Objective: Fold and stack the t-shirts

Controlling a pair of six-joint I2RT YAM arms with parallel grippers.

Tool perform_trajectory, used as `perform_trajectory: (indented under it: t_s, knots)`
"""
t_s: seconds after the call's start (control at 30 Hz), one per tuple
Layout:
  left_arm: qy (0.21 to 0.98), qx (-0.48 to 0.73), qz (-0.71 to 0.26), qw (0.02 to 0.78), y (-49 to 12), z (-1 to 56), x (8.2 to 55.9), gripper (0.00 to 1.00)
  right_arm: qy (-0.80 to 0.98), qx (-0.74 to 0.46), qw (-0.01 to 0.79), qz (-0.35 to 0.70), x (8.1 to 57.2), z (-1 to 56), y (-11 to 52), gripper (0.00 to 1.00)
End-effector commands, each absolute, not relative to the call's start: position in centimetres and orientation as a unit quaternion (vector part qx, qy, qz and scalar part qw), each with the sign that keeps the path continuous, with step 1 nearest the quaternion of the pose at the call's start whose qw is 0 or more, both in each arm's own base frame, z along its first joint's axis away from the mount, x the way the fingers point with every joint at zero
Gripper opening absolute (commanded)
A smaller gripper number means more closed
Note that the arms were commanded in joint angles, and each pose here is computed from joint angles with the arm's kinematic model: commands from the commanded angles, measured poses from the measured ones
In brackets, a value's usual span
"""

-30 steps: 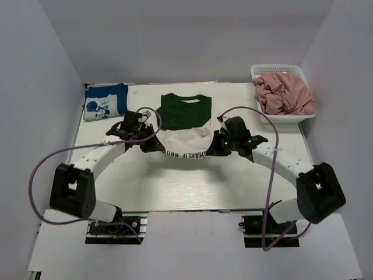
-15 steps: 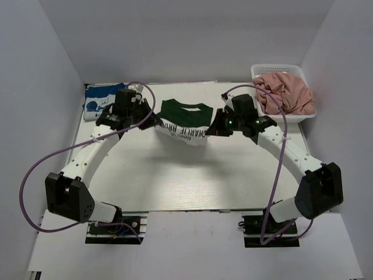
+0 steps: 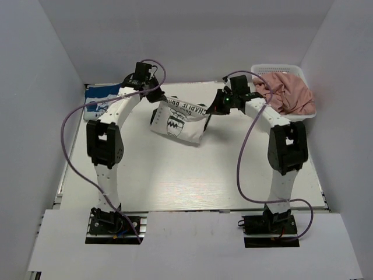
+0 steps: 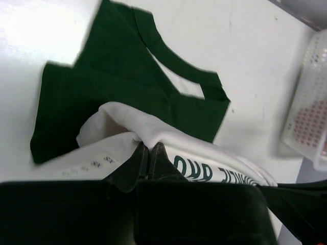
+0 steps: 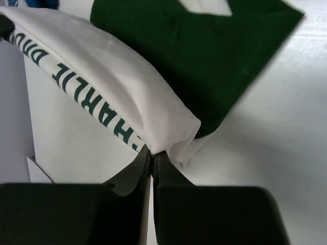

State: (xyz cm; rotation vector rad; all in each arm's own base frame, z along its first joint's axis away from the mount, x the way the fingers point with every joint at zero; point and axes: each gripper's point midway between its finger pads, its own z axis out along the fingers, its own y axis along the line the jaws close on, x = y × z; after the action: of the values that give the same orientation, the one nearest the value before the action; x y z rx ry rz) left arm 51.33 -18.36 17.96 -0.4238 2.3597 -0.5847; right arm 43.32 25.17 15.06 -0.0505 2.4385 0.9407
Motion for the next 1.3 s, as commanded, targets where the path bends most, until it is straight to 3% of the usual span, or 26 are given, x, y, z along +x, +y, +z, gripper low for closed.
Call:
perform_trajectory:
  t_s: [0.0, 0.03, 0.07, 0.13, 0.17, 0.23, 0.27, 0.3, 0.33, 0.5, 0.53, 0.73, 0.97, 1.27]
  knots:
    - [0.891, -0.171, -0.213, 0.363, -16.9, 18.3, 55.6, 0.00, 0.893, -0.001, 0.286, 0.349, 47.6, 14.5, 24.1, 0.00]
    - [0.891, -0.174, -0.214, 0.361, -16.6, 17.6, 56.4, 0.00, 0.884, -0.003, 0.307, 0.352, 49.4, 16.3, 24.2, 0.00]
    - [0.882, -0.166, -0.220, 0.382, -16.9, 18.6, 58.0, 0.00, 0.898, 0.014, 0.279, 0.341, 50.5, 12.3, 23.7, 0.00]
    - [0.888, -0.165, -0.225, 0.366, -17.2, 15.5, 59.7, 0.00, 0.888, 0.008, 0.293, 0.356, 52.7, 13.3, 24.2, 0.00]
    - [0.881, -0.163, -0.231, 0.379, -17.4, 16.0, 60.7, 0.00, 0.899, 0.019, 0.260, 0.352, 53.2, 9.0, 24.3, 0.00]
    - [0.884, -0.169, -0.226, 0.373, -17.0, 13.0, 62.0, 0.03, 0.896, 0.020, 0.258, 0.362, 55.3, 7.3, 25.0, 0.23]
    - [0.883, -0.166, -0.232, 0.373, -17.2, 12.4, 62.3, 0.15, 0.896, 0.028, 0.259, 0.360, 55.9, 6.9, 24.7, 0.31]
    - [0.876, -0.167, -0.238, 0.384, -16.8, 12.6, 63.1, 0.65, 0.891, 0.022, 0.268, 0.365, 56.7, 8.4, 25.0, 0.83]
    - [0.873, -0.161, -0.249, 0.388, -17.2, 13.0, 63.5, 0.99, 0.888, 0.007, 0.282, 0.363, 57.4, 9.2, 24.9, 0.90]
    - [0.846, -0.139, -0.277, 0.433, -17.6, 18.3, 63.4, 1.00, 0.875, -0.027, 0.348, 0.336, 56.5, 14.8, 24.4, 0.90]
    - [0.849, -0.143, -0.271, 0.431, -17.3, 18.0, 62.9, 1.00, 0.870, -0.033, 0.362, 0.334, 54.5, 17.5, 23.9, 0.90]
    - [0.849, -0.111, -0.277, 0.436, -18.6, 20.5, 58.4, 1.00, 0.874, -0.066, 0.352, 0.330, 49.5, 17.3, 25.9, 0.90]
    - [0.889, -0.094, -0.305, 0.328, -21.6, 12.5, 53.2, 1.00, 0.864, -0.089, 0.301, 0.394, 45.6, 13.3, 31.6, 0.90]
    - [0.946, -0.133, -0.246, 0.162, -19.7, 0.6, 45.4, 1.00, 0.870, -0.092, 0.248, 0.415, 42.4, 6.1, 34.3, 0.90]
